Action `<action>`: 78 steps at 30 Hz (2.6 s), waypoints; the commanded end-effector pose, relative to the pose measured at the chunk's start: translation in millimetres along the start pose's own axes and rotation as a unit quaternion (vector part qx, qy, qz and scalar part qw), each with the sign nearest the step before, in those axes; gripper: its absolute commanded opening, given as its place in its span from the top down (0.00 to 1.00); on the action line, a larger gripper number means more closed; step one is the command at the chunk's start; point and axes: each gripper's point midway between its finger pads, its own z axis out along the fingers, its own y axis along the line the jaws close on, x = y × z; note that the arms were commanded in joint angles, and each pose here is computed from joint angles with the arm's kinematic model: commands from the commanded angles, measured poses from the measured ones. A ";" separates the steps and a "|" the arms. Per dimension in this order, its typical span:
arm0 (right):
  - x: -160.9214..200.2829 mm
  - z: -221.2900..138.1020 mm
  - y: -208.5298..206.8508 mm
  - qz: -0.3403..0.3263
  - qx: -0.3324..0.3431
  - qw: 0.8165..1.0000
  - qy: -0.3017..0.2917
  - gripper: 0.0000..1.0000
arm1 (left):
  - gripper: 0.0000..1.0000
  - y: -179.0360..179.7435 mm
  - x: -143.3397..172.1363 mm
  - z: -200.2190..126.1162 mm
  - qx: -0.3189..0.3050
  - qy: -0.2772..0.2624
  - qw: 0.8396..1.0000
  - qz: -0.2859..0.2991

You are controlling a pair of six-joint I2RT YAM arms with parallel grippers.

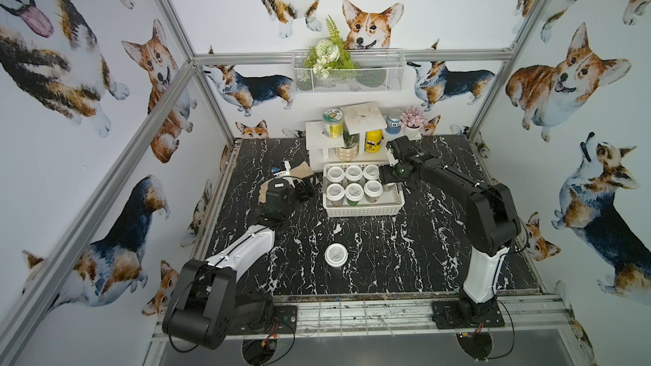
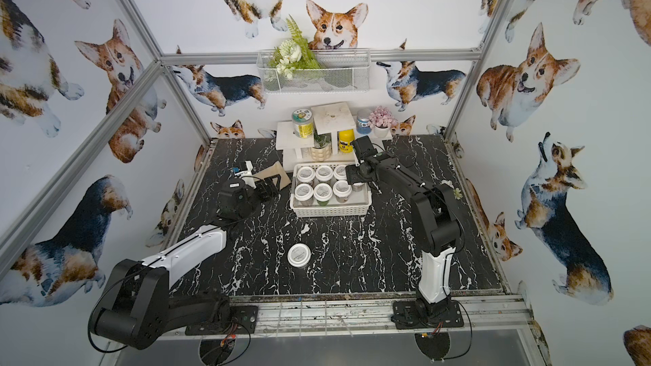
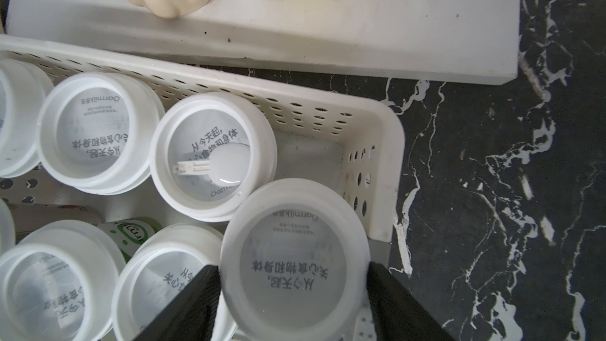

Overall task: Put the yogurt in the basket
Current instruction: Place the yogurt in the basket.

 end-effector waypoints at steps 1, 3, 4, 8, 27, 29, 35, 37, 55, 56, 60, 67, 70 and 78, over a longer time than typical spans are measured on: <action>-7.4 0.8 2.8 0.003 -0.001 1.000 -0.015 0.24 | 0.19 -5.9 -7.7 0.4 0.011 -0.011 1.000 0.005; -7.9 -0.2 3.1 0.003 0.000 1.000 -0.017 0.23 | 0.19 -5.7 -8.0 0.4 0.011 -0.012 1.000 0.005; -8.3 -1.3 2.3 0.003 0.002 1.000 -0.017 0.23 | 0.19 -5.3 -7.4 0.4 0.010 -0.011 1.000 0.005; -11.9 -7.5 2.8 0.003 0.000 1.000 -0.024 0.21 | 0.19 -5.6 -7.5 0.4 0.011 -0.011 1.000 0.005; -7.1 -3.4 21.0 -0.005 -0.014 1.000 -0.018 0.21 | 0.19 -5.2 -7.3 0.4 0.010 -0.011 1.000 0.004; -5.3 -0.6 21.1 -0.004 -0.014 1.000 -0.014 0.21 | 0.19 -5.8 -7.6 0.5 0.011 -0.011 1.000 0.005; -5.3 -4.3 20.1 -0.004 -0.011 1.000 -0.016 0.21 | 0.19 -5.8 -7.7 0.5 0.011 -0.011 1.000 0.005; -8.8 -12.4 21.2 -0.005 -0.011 1.000 -0.024 0.21 | 0.19 -5.6 -7.2 0.6 0.011 -0.010 1.000 0.005; 13.7 -43.7 61.2 -0.017 -0.056 0.998 -0.035 0.21 | 0.19 -5.9 -7.2 0.8 0.011 -0.010 1.000 0.005; 15.1 -41.7 62.6 -0.015 -0.061 0.998 -0.032 0.21 | 0.19 -5.8 -7.1 0.8 0.011 -0.010 1.000 0.005; 16.8 -36.1 70.1 -0.012 -0.078 0.996 -0.028 0.22 | 0.19 -6.2 -7.7 0.8 0.012 -0.010 1.000 0.005; 12.6 -28.3 70.2 -0.016 -0.071 0.997 -0.027 0.22 | 0.19 -5.1 -7.0 1.1 0.010 -0.010 1.000 0.005; 12.8 -26.8 69.1 -0.015 -0.070 0.997 -0.027 0.22 | 0.19 -5.7 -7.0 1.1 0.011 -0.010 1.000 0.005; -1.2 -30.5 70.2 -0.017 -0.069 0.997 -0.042 0.22 | 0.19 -6.0 -7.3 0.8 0.012 -0.010 1.000 0.005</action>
